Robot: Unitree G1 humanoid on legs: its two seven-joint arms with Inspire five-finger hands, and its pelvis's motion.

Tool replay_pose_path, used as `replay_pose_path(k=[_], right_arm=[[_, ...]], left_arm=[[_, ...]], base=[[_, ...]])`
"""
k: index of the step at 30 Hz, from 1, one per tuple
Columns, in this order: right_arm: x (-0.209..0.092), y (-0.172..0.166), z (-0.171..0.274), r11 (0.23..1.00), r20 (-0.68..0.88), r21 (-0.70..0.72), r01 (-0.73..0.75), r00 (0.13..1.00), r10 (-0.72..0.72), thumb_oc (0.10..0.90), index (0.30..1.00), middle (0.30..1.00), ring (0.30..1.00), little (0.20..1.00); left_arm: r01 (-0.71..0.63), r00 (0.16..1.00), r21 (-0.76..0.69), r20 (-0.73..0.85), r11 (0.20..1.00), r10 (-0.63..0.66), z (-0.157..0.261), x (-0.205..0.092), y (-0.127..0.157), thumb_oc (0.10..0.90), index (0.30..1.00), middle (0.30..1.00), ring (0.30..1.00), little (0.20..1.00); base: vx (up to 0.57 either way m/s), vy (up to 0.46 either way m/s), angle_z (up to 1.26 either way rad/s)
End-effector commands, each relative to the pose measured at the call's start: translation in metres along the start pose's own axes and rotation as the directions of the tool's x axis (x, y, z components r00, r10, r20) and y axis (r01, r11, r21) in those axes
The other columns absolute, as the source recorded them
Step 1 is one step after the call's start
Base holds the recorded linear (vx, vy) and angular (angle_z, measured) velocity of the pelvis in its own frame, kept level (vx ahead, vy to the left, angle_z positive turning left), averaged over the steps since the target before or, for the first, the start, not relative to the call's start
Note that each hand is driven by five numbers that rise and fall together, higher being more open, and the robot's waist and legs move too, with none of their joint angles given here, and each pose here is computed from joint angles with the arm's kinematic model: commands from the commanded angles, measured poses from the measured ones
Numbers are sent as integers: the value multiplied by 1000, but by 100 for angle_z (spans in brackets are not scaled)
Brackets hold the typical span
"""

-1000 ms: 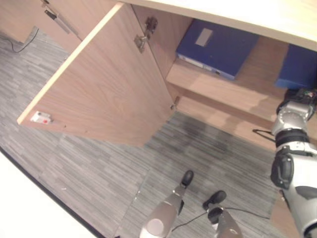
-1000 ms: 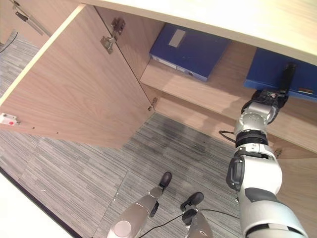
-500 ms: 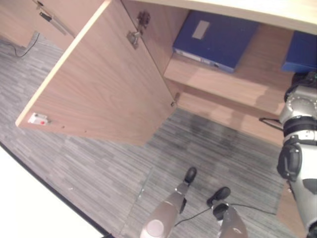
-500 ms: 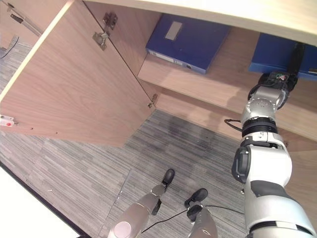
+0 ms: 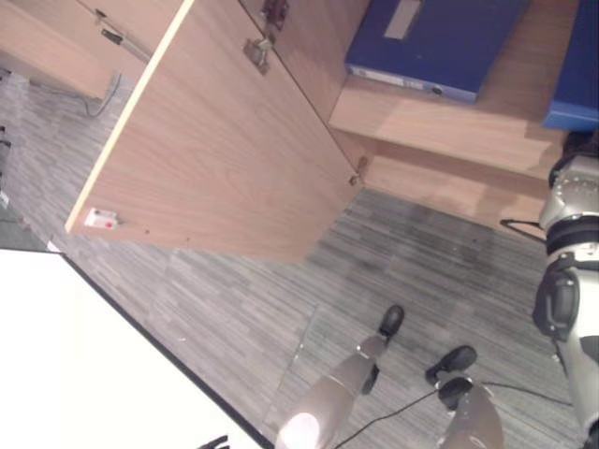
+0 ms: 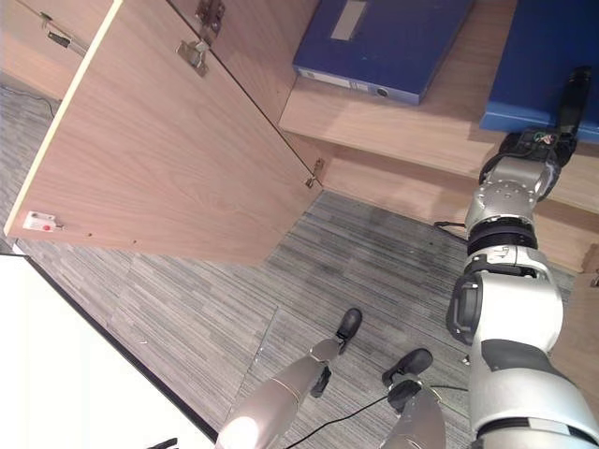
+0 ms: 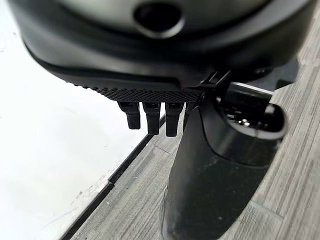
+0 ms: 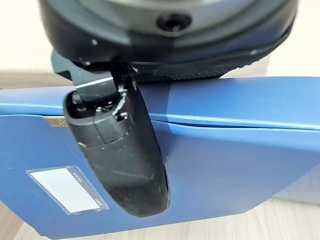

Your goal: Put the empty folder in the office cabinet

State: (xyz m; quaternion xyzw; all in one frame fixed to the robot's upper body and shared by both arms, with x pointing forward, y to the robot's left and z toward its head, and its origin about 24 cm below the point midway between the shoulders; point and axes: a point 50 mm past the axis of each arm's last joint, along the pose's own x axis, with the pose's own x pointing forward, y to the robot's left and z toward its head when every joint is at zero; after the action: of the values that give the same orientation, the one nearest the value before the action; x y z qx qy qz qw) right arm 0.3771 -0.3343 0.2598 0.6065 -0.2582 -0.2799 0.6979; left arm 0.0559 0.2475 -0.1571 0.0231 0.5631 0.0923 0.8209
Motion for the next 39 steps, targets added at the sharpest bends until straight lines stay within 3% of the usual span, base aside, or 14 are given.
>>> replay_pose_path(k=[1,5,8,13,15,20,21,25,30,36,39], right_arm=[[-10,79,42,938,137,-88,-336,928,345,800,900,900,900,900],[-11,82,41,934,132,-100,-342,926,353,800,900,900,900,900],[-11,87,30,887,41,-279,-368,918,394,800,900,900,900,900],[-15,92,9,813,-92,-365,-453,887,452,800,900,900,900,900],[-16,86,-4,821,-140,-344,-456,889,436,800,900,900,900,900],[-16,104,21,757,-116,-379,-532,839,532,800,900,900,900,900],[-17,99,19,699,-161,-443,-561,817,553,800,900,900,900,900],[-16,85,13,616,-238,-541,-573,807,541,800,900,900,900,900],[-6,39,3,359,-359,-789,-498,849,388,800,900,900,900,900],[-4,22,0,262,-400,-832,-488,857,326,800,900,900,900,900],[1,7,3,18,-430,-896,-444,877,216,800,900,900,900,900]], left_arm=[[-108,977,38,-180,993,113,-57,-21,35,800,900,900,900,900],[-82,982,41,-166,996,87,-57,-23,33,800,900,900,900,900],[-57,987,45,-148,997,63,-56,-28,39,800,900,900,900,900],[-13,989,58,-144,998,21,-58,-35,43,800,900,900,900,900],[-38,980,79,-190,996,53,-66,-30,35,800,900,900,900,900],[-131,954,70,-264,989,145,-79,-32,51,800,900,900,900,900],[-156,953,65,-252,986,168,-75,-32,59,800,900,900,900,900],[-153,956,47,-245,987,160,-75,-32,60,800,900,900,900,900],[-124,964,4,-238,992,122,-74,-30,54,800,900,900,900,900],[-114,965,-11,-237,993,108,-74,-30,51,800,900,900,900,900],[-106,970,-28,-223,994,97,-71,-28,48,800,900,900,900,900]], base=[[24,20,7],[9,6,1],[0,0,0],[5,-3,-1],[-5,-36,-4],[-6,-50,-4],[-12,-37,-3],[-13,-4,-4],[-30,10,-14],[-20,16,-13],[-28,22,-14]])
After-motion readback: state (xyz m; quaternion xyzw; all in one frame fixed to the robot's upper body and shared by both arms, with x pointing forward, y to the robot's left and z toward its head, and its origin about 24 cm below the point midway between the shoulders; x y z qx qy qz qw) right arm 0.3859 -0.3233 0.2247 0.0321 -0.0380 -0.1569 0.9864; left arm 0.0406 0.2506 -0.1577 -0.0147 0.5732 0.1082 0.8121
